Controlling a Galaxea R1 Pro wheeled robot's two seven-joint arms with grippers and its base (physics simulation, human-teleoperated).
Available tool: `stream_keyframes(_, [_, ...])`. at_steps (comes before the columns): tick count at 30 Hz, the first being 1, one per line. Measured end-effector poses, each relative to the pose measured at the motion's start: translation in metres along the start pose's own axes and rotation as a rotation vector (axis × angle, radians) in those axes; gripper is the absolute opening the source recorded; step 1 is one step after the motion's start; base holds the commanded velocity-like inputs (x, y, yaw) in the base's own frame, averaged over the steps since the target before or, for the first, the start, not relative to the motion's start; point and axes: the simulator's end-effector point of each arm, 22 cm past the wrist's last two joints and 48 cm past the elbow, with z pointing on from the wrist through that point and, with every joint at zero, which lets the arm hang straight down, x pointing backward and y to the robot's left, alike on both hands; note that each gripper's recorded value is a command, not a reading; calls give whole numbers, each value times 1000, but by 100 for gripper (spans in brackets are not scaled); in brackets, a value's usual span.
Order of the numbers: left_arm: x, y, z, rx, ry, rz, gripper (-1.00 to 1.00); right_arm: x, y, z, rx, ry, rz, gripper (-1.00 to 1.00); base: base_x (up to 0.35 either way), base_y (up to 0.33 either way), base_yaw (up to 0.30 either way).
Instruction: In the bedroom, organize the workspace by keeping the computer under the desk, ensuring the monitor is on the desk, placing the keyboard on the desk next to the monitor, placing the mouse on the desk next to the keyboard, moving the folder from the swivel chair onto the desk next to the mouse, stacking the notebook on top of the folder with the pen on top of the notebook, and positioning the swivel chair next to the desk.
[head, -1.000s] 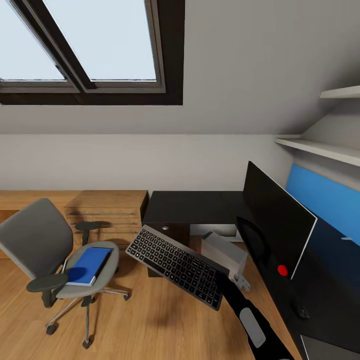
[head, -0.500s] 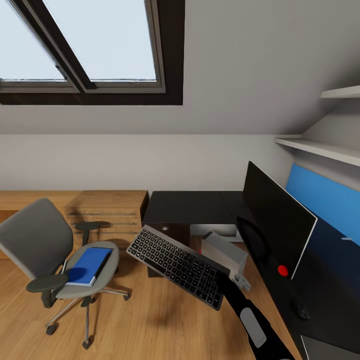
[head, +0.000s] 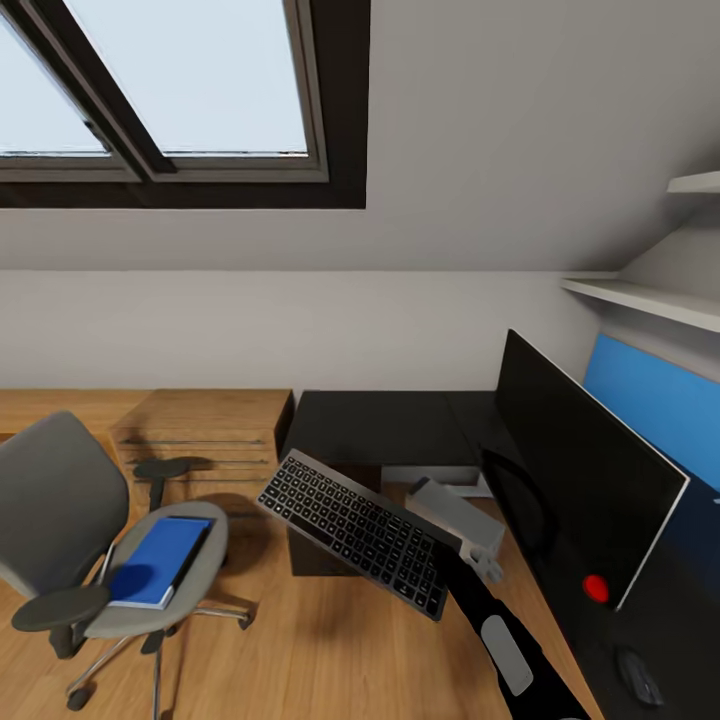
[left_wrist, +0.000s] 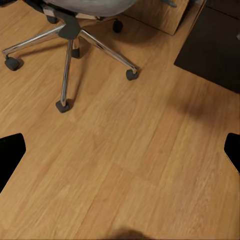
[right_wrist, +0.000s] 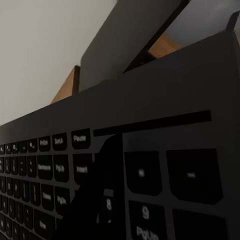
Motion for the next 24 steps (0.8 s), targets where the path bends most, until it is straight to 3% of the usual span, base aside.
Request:
stream_keyframes(4, [0, 0, 0, 0, 0, 0, 100, -2, -2, 0, 9, -9, 4, -100, 335, 0, 0])
stream_keyframes(10, [1, -2, 0, 2, 1, -2, 100, -27, -16, -2, 75, -128, 31, -100, 307, 0, 0])
stream_keyframes(12, [1, -2, 0, 3, 2, -1, 100, -31, -25, -3, 133, -167, 84, -100, 119, 0, 0])
stream_keyframes(17, [1, -3, 0, 4, 2, -1, 100, -43, -26, -4, 165, -229, 219, -100, 38, 0, 0])
stream_keyframes(24, [2, -4, 0, 5, 3, -1, 100, -45, -47, -9, 258, -276, 493, -100, 7, 0, 0])
